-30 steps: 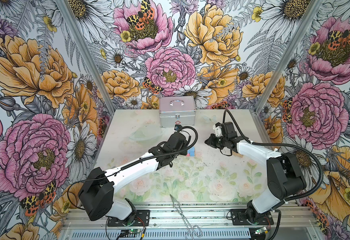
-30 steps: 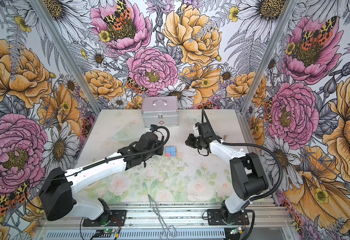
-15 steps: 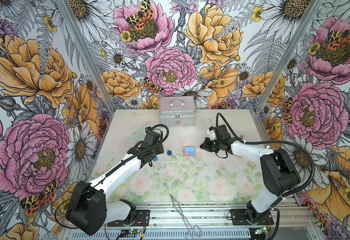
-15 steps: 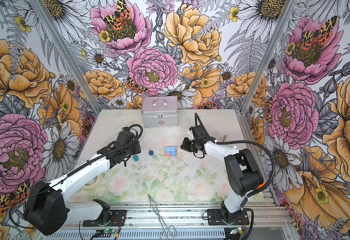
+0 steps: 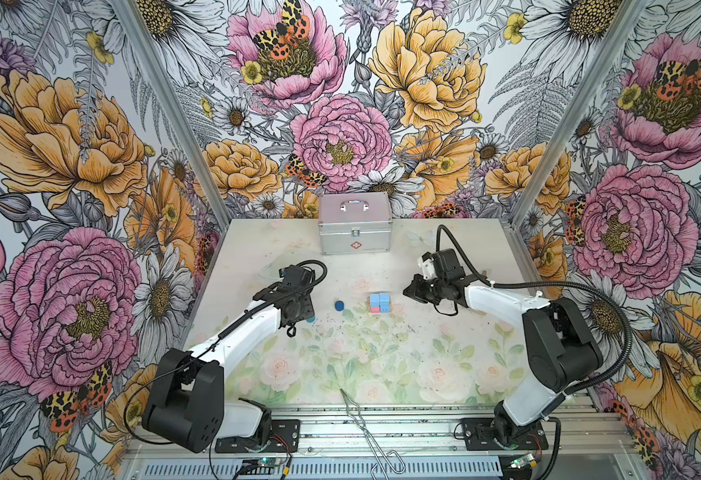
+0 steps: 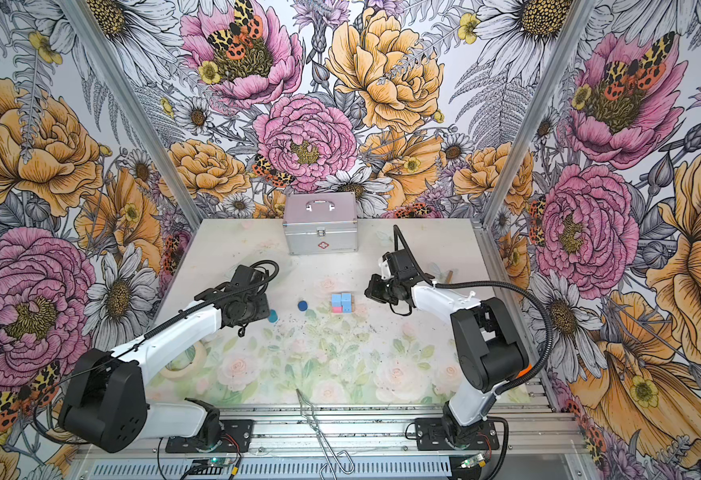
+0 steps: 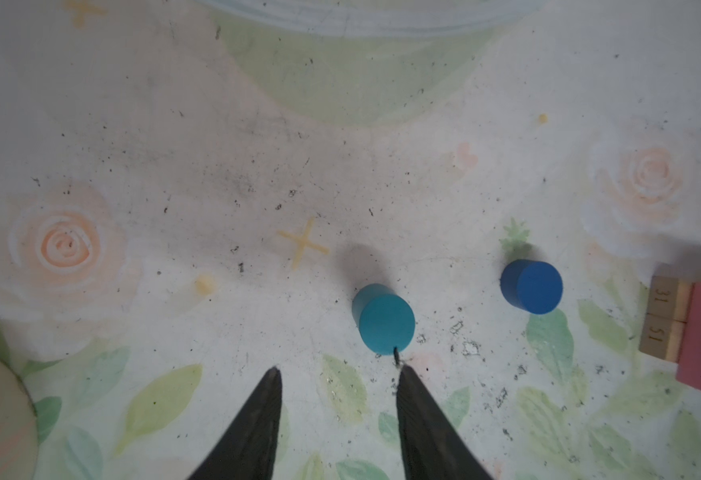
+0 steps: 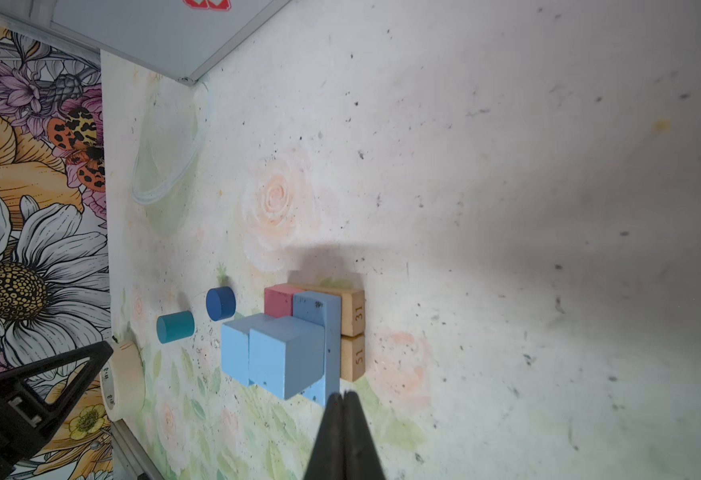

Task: Build the wood block tower

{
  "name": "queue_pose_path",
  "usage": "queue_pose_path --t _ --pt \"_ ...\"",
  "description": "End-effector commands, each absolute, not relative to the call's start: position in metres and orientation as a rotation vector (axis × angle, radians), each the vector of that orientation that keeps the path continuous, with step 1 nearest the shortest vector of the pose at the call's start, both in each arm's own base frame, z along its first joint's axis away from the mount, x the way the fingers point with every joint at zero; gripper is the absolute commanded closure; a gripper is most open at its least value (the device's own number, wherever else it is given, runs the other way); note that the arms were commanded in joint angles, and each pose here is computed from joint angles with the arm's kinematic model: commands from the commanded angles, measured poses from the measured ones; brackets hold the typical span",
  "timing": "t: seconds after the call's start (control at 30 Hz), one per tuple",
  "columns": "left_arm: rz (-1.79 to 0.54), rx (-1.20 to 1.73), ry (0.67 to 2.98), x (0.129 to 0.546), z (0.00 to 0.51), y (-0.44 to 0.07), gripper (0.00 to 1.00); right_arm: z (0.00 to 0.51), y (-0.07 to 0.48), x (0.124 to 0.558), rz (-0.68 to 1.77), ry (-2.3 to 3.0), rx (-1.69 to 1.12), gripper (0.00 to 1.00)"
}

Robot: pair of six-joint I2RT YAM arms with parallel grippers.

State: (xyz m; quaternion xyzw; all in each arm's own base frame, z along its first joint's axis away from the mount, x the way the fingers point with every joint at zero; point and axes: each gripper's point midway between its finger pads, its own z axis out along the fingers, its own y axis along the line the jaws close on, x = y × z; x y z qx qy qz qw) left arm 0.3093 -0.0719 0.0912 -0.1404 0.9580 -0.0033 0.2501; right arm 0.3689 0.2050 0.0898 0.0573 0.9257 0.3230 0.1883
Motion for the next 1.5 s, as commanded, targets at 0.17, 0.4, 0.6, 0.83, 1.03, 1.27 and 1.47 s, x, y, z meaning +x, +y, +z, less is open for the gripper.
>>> queue_pose_path --t 0.17,0.4,0.6,0.83,1.03,1.27,1.47 --pt "-0.051 -0.361 2.635 0.318 0.092 -0.08 0.39 0.1 0.182 0.367 0.831 2.555 0.172 1.0" --pt "-0.05 -0.337 2.67 0.324 0.084 -0.087 0.31 0.094 0.169 0.363 0.796 2.559 0.208 1.0" --pt "-0.018 -0.29 2.717 0.331 0.07 -0.098 0.3 0.092 0.162 0.363 0.766 2.556 0.218 1.0" --pt "0.018 -0.272 2.76 0.337 0.057 -0.102 0.37 0.085 0.16 0.36 0.76 2.569 0.231 1.0" --pt "0.046 -0.26 2.783 0.333 0.05 -0.102 0.47 0.081 0.159 0.36 0.765 2.573 0.242 1.0" --pt "0.05 -0.25 2.801 0.332 0.044 -0.104 0.52 0.08 0.16 0.36 0.77 2.575 0.243 1.0" --pt "0.056 -0.24 2.81 0.33 0.043 -0.105 0.54 0.079 0.16 0.36 0.768 2.577 0.249 1.0"
